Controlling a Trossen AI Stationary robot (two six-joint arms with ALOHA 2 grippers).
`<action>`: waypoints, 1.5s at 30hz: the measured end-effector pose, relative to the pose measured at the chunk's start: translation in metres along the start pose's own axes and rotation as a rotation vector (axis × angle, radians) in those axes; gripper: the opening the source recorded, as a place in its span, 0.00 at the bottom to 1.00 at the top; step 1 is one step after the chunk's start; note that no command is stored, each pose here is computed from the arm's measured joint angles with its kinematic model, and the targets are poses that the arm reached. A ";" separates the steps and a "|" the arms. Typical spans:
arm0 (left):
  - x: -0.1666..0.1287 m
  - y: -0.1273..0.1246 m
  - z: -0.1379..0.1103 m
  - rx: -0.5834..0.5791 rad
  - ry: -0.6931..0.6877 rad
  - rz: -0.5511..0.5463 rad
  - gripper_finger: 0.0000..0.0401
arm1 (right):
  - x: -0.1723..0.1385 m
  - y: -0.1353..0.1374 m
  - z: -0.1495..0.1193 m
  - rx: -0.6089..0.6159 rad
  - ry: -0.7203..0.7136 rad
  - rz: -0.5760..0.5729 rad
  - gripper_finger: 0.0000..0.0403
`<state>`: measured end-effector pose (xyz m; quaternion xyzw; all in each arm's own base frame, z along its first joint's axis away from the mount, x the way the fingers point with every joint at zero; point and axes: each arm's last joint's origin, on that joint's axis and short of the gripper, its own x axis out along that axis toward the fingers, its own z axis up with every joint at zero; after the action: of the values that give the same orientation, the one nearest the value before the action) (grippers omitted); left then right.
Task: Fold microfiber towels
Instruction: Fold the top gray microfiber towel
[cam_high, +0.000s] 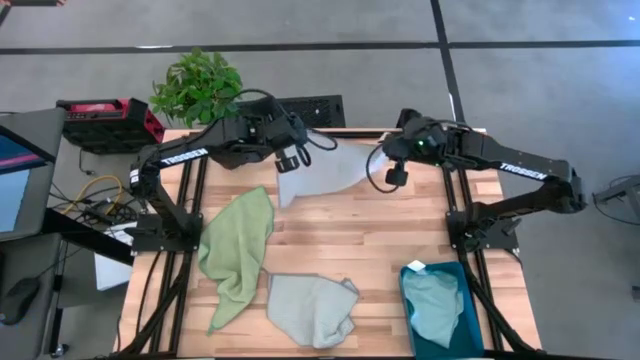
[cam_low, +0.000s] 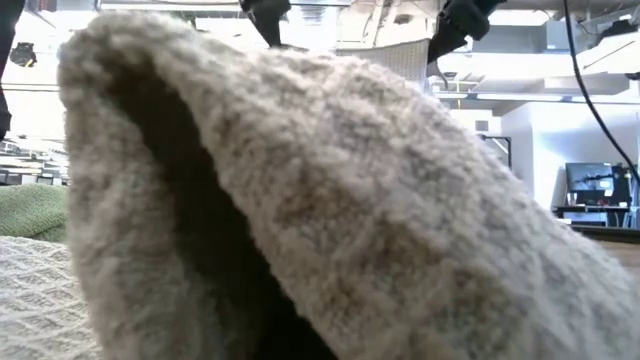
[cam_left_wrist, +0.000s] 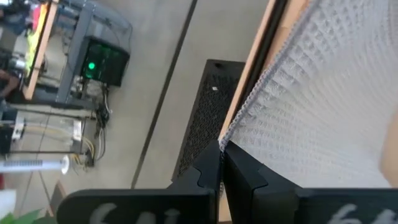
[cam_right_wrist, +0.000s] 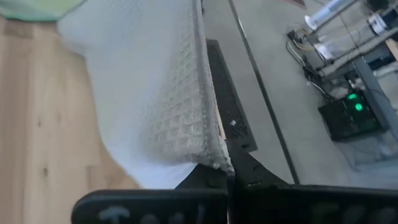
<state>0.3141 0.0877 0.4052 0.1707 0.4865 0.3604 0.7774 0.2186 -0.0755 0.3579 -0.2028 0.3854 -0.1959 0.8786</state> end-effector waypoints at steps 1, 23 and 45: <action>0.005 0.002 0.000 -0.012 0.006 0.007 0.00 | 0.003 -0.002 -0.001 0.008 0.007 -0.008 0.01; 0.038 0.028 0.017 -0.066 -0.155 0.059 0.00 | 0.029 -0.028 -0.011 0.086 0.165 -0.245 0.01; 0.019 -0.051 -0.002 -0.017 0.106 -0.371 0.00 | 0.054 0.066 -0.058 0.150 0.333 0.086 0.02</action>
<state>0.3377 0.0666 0.3607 0.0525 0.5469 0.2236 0.8050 0.2210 -0.0591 0.2565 -0.0847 0.5181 -0.2173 0.8229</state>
